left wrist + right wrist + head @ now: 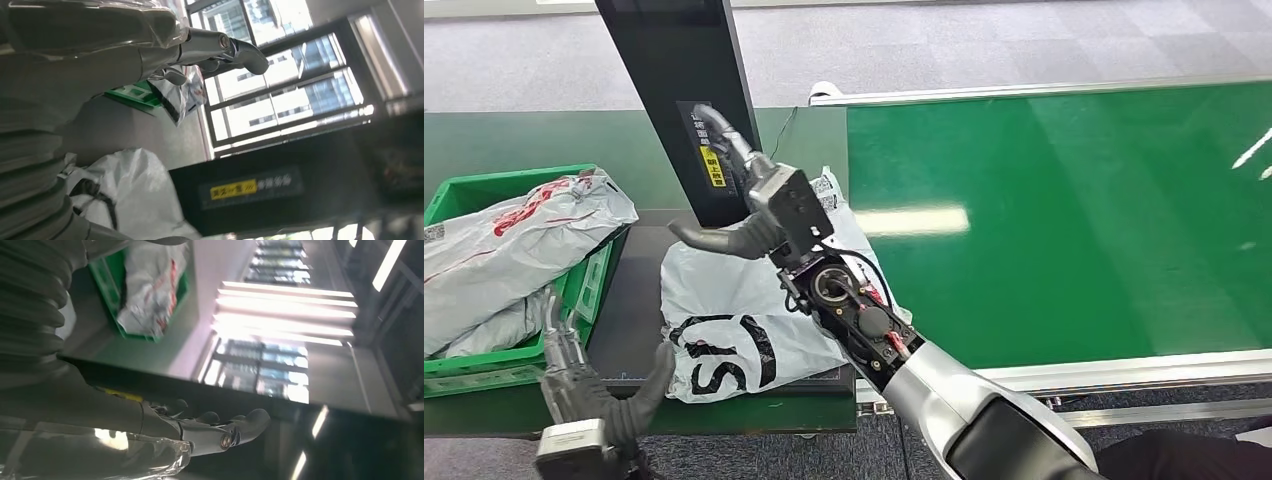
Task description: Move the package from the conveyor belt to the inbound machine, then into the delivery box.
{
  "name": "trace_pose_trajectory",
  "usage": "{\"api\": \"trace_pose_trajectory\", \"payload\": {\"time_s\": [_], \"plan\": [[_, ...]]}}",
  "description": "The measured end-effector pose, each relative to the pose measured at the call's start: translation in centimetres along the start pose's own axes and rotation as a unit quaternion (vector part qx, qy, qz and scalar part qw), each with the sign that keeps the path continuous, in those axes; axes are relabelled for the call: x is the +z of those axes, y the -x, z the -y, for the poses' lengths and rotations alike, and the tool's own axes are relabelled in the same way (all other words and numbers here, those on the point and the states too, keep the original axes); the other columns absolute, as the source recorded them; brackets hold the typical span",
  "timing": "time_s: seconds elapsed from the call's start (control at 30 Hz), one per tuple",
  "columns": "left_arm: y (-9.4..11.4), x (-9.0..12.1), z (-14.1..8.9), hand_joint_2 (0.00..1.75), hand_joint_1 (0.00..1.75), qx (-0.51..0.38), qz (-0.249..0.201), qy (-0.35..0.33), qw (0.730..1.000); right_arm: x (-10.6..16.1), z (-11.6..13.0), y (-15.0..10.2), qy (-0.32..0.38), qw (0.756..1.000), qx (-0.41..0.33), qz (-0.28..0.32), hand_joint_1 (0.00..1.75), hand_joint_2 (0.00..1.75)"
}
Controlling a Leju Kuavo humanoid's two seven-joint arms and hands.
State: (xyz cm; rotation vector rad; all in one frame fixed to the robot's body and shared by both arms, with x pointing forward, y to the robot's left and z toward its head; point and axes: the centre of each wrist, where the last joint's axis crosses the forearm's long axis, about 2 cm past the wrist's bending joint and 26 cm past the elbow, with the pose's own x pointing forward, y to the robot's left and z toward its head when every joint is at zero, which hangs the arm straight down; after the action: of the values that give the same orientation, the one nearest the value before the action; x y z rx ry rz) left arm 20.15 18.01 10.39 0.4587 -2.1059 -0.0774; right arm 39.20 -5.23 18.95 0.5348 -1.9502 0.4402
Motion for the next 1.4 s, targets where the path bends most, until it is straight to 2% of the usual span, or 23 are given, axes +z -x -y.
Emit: {"api": "trace_pose_trajectory", "payload": {"time_s": [0.27,0.43,0.53,0.67,0.83,0.97,1.1,1.33,1.37,1.4], "plan": [[-1.3,1.5,2.6,1.75,0.0,-0.066,-0.002,0.127,0.99,4.8,0.7,0.6,0.124,0.987,-0.07,0.074,0.0,1.75],[-0.5,1.1,3.4,1.75,0.0,-0.078,-0.009,0.164,0.983,8.5,0.9,0.7,0.19,0.968,-0.122,0.108,0.0,1.75],[1.0,0.4,3.5,1.75,0.0,-0.088,-0.019,0.178,0.98,10.3,0.9,0.5,0.212,0.96,-0.137,0.121,0.0,1.75],[3.9,-0.7,3.1,1.75,0.0,-0.111,-0.044,0.189,0.975,11.7,0.7,0.0,0.227,0.953,-0.145,0.138,0.0,1.75],[8.5,-2.5,1.9,1.75,0.0,-0.151,-0.099,0.193,0.964,12.4,0.7,-0.5,0.244,0.944,-0.156,0.156,0.0,1.75],[10.9,-3.8,1.2,1.75,0.0,-0.174,-0.139,0.204,0.953,12.9,0.7,-0.7,0.253,0.94,-0.16,0.162,0.0,1.75],[12.3,-4.9,0.9,1.75,0.0,-0.189,-0.165,0.22,0.943,13.4,0.6,-1.1,0.264,0.935,-0.164,0.17,0.0,1.75],[13.1,-5.8,0.8,1.75,0.0,-0.197,-0.181,0.231,0.935,14.0,0.6,-1.3,0.272,0.932,-0.166,0.173,0.0,1.75],[13.1,-5.8,0.8,1.75,0.06,-0.197,-0.182,0.232,0.935,14.1,0.6,-1.3,0.273,0.932,-0.167,0.173,0.0,1.75],[13.2,-5.9,0.8,1.75,0.27,-0.198,-0.183,0.234,0.934,14.1,0.6,-1.3,0.273,0.931,-0.167,0.174,0.0,1.75]]}}
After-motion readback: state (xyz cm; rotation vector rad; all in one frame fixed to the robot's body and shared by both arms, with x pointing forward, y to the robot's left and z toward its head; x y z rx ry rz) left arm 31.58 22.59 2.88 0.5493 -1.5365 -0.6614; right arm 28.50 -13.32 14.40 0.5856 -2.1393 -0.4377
